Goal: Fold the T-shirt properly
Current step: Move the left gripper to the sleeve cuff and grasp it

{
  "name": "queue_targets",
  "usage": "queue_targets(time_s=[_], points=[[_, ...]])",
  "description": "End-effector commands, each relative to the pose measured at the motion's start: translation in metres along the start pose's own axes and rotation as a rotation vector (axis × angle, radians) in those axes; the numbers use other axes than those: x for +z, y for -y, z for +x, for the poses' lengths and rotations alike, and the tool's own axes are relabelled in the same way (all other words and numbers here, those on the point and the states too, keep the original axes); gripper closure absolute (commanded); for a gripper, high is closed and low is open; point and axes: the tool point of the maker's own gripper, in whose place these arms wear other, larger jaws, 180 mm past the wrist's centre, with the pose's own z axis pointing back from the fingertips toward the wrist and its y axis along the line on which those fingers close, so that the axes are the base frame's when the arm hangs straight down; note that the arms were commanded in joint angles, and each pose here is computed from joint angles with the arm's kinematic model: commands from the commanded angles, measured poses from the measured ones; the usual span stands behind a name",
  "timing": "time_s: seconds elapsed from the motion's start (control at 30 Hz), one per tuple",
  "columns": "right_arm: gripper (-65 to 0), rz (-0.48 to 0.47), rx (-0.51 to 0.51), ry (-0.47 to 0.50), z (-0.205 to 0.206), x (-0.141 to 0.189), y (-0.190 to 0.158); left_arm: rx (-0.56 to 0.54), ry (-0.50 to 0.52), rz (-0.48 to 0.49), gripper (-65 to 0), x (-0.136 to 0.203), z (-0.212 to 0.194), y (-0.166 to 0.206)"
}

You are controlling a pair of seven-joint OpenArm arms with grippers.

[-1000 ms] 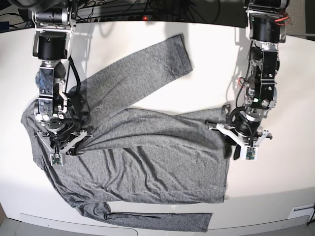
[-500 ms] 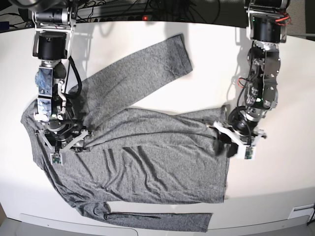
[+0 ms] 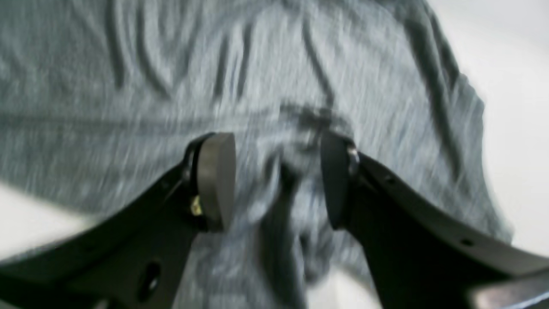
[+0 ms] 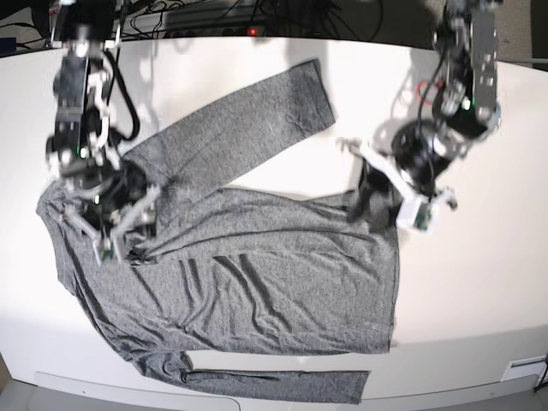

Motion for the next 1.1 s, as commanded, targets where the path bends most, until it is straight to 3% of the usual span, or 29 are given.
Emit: queue_targets(time_s=[0.0,0.13,0.23,0.4,0.57,0.63,0.77,0.97,1.07], points=[[-31.7,-0.011,0.019,0.044,0.011,0.009,0.003,0.005,0.050,-0.016,-21.5,0.008,0.015,0.008],[-31.7,0.002,0.038,-0.023,-0.024,0.031,-0.012,0.052,0.004,-0.034,-21.5,0.036,-0.005,0.031],[-31.7,-0.061,0.050,-0.063,-0.045,0.041,0.000,0.097,-0.058,-0.036,-21.5,0.050,-0.030,0.041],[-31.7,-0.141,-0.001,-0.042,-0.050,0.053,0.031,0.165,-0.117,-0.039,-21.5,0.065,-0.063,0.054],[-31.7,-0.177,-0.083,-0.012,-0.047,0.061,0.051,0.246,-0.223,-0.155,-21.5,0.066,-0.103,0.104],[-31.7,-0.189,-0.085,-0.012,-0.047,0.063,0.056,0.199,-0.248,-0.205,-21.5,0.064,-0.116,0.127],[-31.7,-0.191,-0.086,-0.012,-0.048,0.063,0.056,0.031,-0.163,-0.269,-21.5,0.058,-0.122,0.157],[-31.7,-0.191,-0.086,-0.012,-0.047,0.063,0.056,-0.157,-0.221,-0.123,-21.5,0.046,-0.148,0.129],[-31.7,-0.191,-0.086,-0.008,-0.047,0.063,0.056,-0.210,-0.253,-0.117,-21.6,0.044,-0.160,0.124]])
